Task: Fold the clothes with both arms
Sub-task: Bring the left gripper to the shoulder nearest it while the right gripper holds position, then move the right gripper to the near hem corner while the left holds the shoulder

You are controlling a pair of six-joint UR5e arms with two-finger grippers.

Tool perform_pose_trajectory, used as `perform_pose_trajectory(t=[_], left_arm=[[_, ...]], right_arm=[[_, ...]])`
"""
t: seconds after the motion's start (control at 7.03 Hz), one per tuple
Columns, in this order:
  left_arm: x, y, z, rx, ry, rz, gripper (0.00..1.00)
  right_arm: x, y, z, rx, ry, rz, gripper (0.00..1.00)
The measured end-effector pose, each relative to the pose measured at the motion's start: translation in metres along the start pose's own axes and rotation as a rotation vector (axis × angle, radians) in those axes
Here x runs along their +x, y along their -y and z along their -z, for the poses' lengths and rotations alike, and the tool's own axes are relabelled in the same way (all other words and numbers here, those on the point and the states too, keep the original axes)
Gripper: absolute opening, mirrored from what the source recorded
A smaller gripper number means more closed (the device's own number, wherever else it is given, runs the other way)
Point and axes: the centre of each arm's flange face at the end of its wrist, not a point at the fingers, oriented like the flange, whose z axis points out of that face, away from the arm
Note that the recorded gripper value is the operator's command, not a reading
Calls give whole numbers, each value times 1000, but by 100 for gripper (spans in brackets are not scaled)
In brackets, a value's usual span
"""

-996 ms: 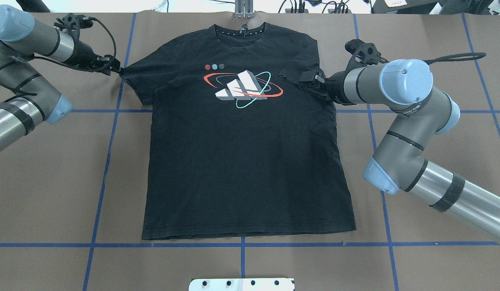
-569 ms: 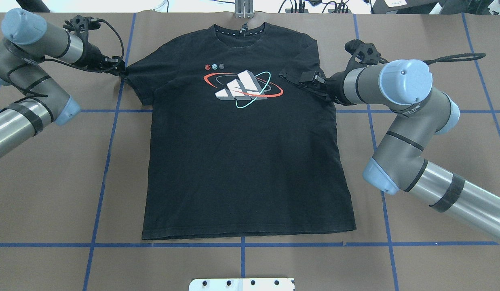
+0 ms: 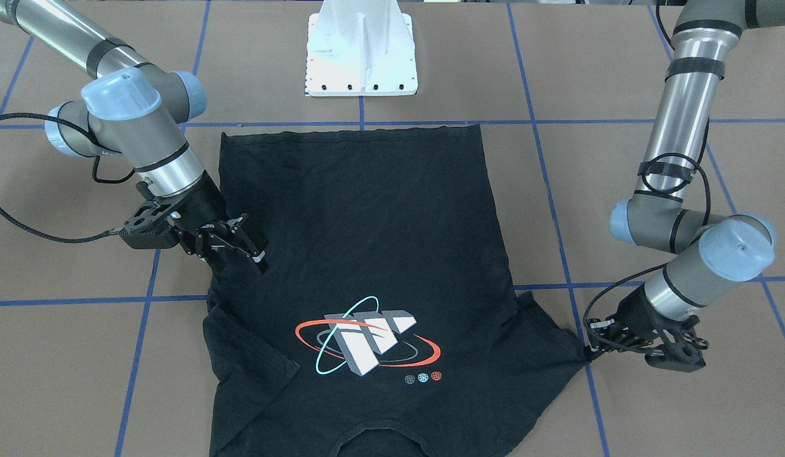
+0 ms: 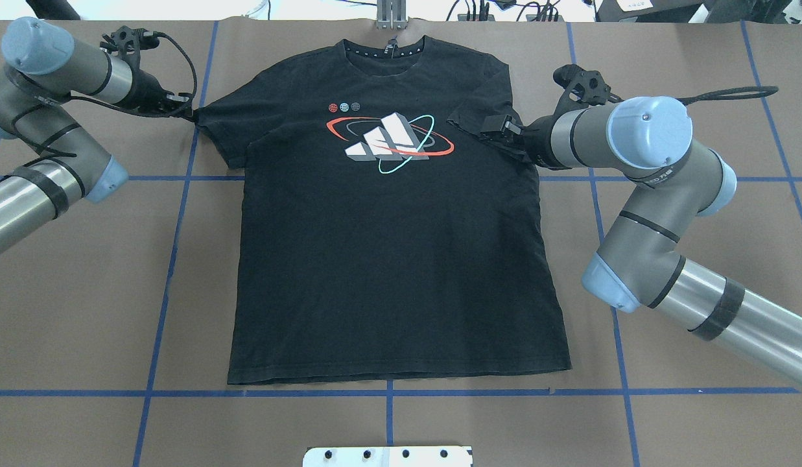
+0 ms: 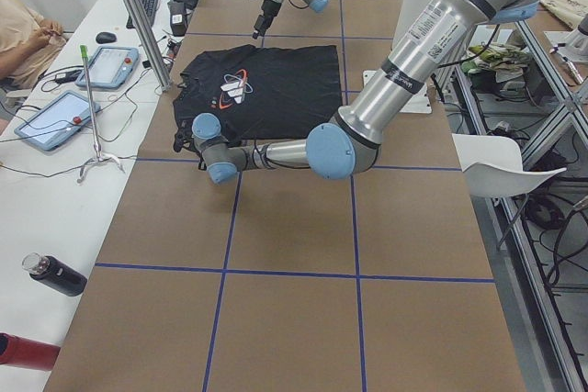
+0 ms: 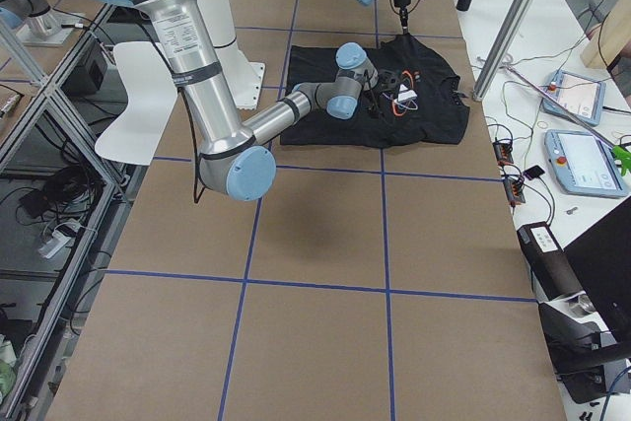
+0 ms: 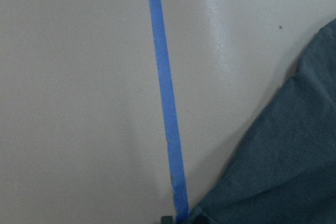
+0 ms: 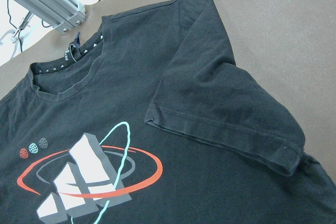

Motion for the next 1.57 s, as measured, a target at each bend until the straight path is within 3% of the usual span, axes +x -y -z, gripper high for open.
perform_pose_trajectory(t=[0.28, 0.71, 1.0, 1.57], left_arm=[[13, 10, 26, 39, -37, 8, 0], [99, -2, 41, 40, -139, 146, 0], [163, 5, 29, 38, -139, 202, 0], [237, 2, -15, 128, -94, 267, 0]], right_arm=[[0, 0, 0, -1, 0, 0, 99], [-1, -1, -1, -3, 1, 2, 99], [0, -2, -2, -3, -1, 1, 99], [5, -2, -10, -7, -19, 0, 99]])
